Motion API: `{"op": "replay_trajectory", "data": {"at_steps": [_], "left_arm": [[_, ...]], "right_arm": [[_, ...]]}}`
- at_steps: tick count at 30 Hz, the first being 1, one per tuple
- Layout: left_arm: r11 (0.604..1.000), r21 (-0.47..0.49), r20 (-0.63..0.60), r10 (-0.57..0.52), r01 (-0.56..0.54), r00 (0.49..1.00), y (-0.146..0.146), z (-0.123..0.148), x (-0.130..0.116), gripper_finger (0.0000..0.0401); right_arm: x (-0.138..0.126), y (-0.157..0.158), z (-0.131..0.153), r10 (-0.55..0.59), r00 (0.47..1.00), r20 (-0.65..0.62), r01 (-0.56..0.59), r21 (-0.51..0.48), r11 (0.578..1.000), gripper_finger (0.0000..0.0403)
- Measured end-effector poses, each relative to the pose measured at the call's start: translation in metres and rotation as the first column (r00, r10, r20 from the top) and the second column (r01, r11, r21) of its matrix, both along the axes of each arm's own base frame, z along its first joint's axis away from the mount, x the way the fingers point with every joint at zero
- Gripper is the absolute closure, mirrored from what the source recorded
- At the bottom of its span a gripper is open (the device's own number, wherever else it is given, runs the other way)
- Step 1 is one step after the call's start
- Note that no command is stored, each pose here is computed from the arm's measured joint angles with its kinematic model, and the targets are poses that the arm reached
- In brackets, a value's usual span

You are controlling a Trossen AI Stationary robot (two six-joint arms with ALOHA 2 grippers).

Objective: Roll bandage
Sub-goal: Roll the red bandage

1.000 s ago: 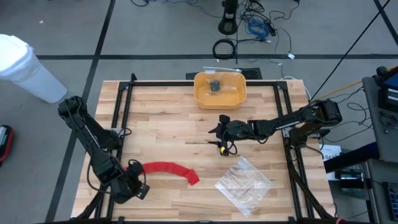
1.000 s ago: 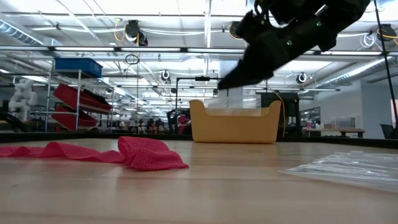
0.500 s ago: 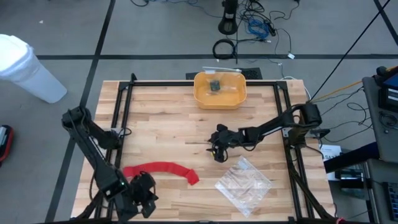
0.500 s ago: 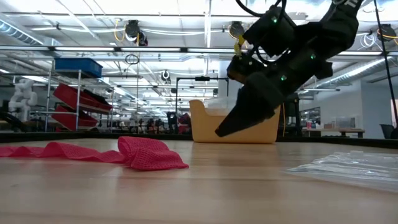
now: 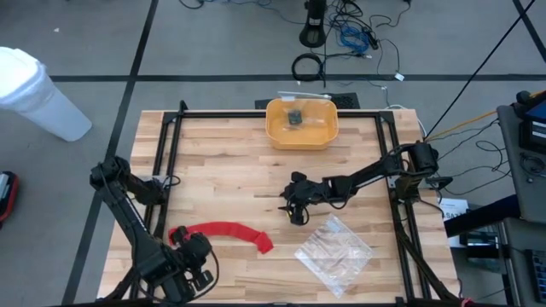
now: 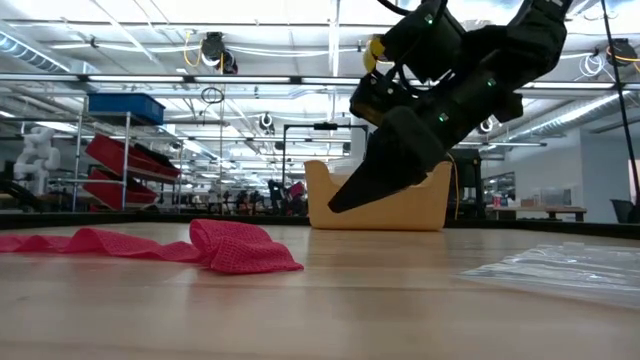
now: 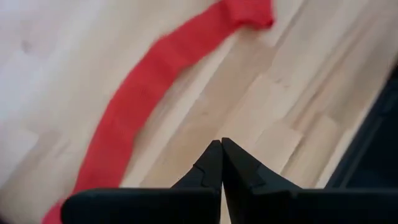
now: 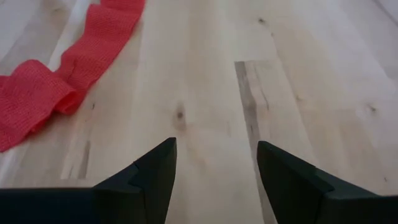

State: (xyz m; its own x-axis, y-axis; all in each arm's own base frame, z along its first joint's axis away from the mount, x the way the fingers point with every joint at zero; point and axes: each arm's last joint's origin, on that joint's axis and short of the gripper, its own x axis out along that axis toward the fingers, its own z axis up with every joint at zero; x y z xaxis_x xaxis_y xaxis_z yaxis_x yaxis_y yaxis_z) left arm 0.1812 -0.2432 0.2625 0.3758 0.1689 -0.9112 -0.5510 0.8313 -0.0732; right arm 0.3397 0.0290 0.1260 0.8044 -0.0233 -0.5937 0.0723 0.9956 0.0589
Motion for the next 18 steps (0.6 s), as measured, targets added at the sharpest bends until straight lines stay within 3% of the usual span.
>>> {"op": "replay_trajectory", "data": {"at_steps": [8,14,18], "left_arm": [[0.982,-0.159,-0.221,0.069,-0.106,0.973,-0.007,-0.004,-0.01,0.0393],[0.98,-0.098,-0.274,0.142,-0.174,0.951,-0.006,-0.004,-0.025,0.0389],[0.984,-0.046,-0.294,0.152,-0.173,0.944,-0.008,-0.008,-0.031,0.0357]], "right_arm": [[0.0,0.0,0.0,0.03,1.0,-0.005,-0.03,-0.041,0.999,0.0193],[0.001,0.0,0.001,0.051,0.999,0.007,-0.05,-0.07,0.996,0.0193],[0.001,-0.001,0.001,0.055,0.998,0.006,-0.054,-0.08,0.995,0.0193]]}}
